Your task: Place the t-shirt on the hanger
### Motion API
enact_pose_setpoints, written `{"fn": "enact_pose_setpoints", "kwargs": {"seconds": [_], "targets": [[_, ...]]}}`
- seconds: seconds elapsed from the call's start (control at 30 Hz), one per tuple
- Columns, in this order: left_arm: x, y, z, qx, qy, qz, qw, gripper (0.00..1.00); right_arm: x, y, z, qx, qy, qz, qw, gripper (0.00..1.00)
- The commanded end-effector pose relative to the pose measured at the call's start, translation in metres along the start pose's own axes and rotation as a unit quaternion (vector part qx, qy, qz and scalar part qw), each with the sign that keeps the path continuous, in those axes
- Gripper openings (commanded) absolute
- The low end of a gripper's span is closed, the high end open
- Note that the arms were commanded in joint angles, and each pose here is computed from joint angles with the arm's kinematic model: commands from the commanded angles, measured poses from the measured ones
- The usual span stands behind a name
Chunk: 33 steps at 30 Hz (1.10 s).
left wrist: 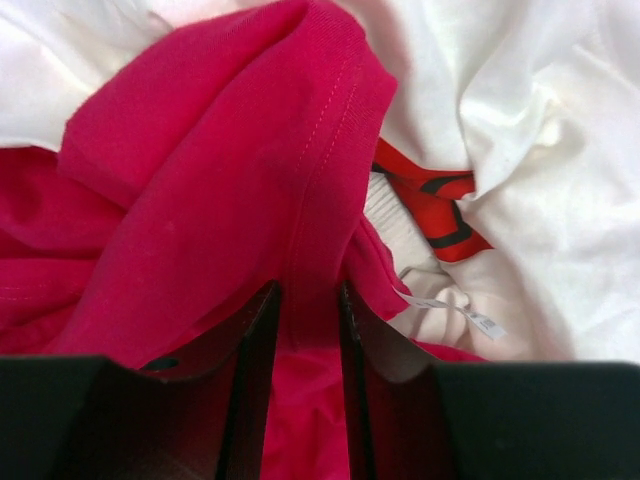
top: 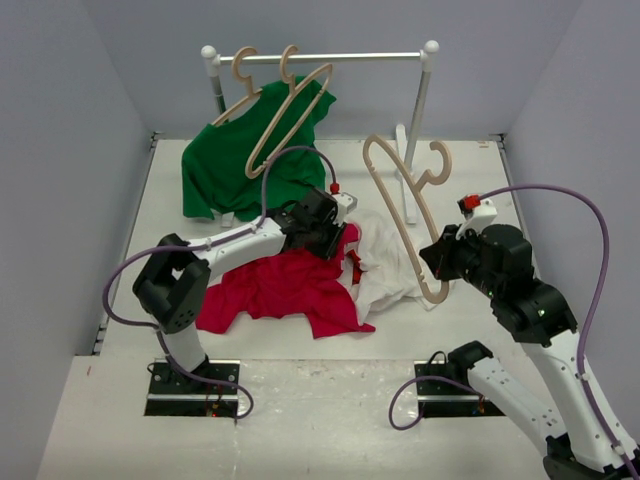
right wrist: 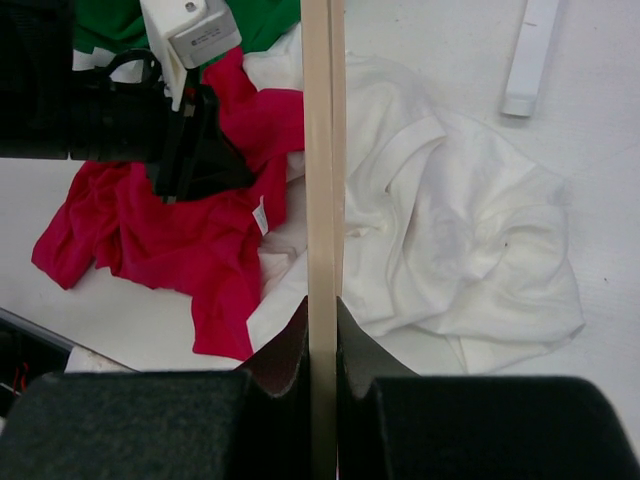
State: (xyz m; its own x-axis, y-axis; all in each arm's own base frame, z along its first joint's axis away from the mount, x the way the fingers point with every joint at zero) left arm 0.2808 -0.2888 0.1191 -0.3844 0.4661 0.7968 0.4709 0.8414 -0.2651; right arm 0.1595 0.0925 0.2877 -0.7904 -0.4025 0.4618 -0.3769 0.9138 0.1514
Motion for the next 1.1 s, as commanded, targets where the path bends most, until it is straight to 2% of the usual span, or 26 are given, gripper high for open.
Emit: {"fn": "enact_pose_setpoints", "kwargs": {"seconds": [0.0,0.03,0.07,0.17,0.4,0.57,0.83,1.07], "targets": [[0.003,-0.006,-0.026,-0.014,-0.04,0.001,0.999,0.26,0.001,0.004,-0.005,0.005,-0.021,-0.017,1.0,0.0],[0.003,-0.006,-0.028,-0.015,-0.043,-0.001,0.999,0.2,0.001,0.005,-0.004,0.004,-0.019,-0.018,1.0,0.0],[0.004,-0.006,-0.029,-0.015,-0.044,-0.001,0.999,0.18,0.001,0.005,-0.004,0.004,-0.019,-0.019,1.0,0.0],[0.009,-0.002,-0.037,-0.014,-0.058,-0.024,0.998,0.0,0.001,0.006,-0.001,0.005,-0.015,-0.025,1.0,0.0],[0.043,0.002,-0.067,0.007,-0.113,-0.079,0.99,0.0,0.006,0.019,0.015,0.004,0.015,-0.084,0.996,0.0],[0.062,0.004,-0.088,0.043,-0.139,-0.108,0.983,0.0,0.005,0.028,0.04,-0.028,0.052,-0.123,0.991,0.0],[0.066,0.015,-0.106,0.094,-0.146,-0.109,0.979,0.0,0.019,0.039,0.063,-0.062,0.068,-0.168,0.981,0.0],[0.063,0.012,-0.115,0.104,-0.146,-0.09,0.98,0.0,0.03,0.04,0.075,-0.074,0.083,-0.172,0.979,0.0]]}}
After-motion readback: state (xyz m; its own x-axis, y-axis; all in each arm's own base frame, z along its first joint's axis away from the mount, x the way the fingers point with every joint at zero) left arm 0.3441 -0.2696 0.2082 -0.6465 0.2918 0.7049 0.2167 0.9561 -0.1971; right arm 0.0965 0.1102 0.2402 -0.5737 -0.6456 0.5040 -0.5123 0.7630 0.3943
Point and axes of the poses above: each gripper's point midway between its finger pads, its own x axis back along the fingers, its own y axis along the line the jaws close on, z = x × y, the point moved 5 cm from there along x, back along the fingers, and after that the axes turned 11 degrees about x, right-handed, at the moved point
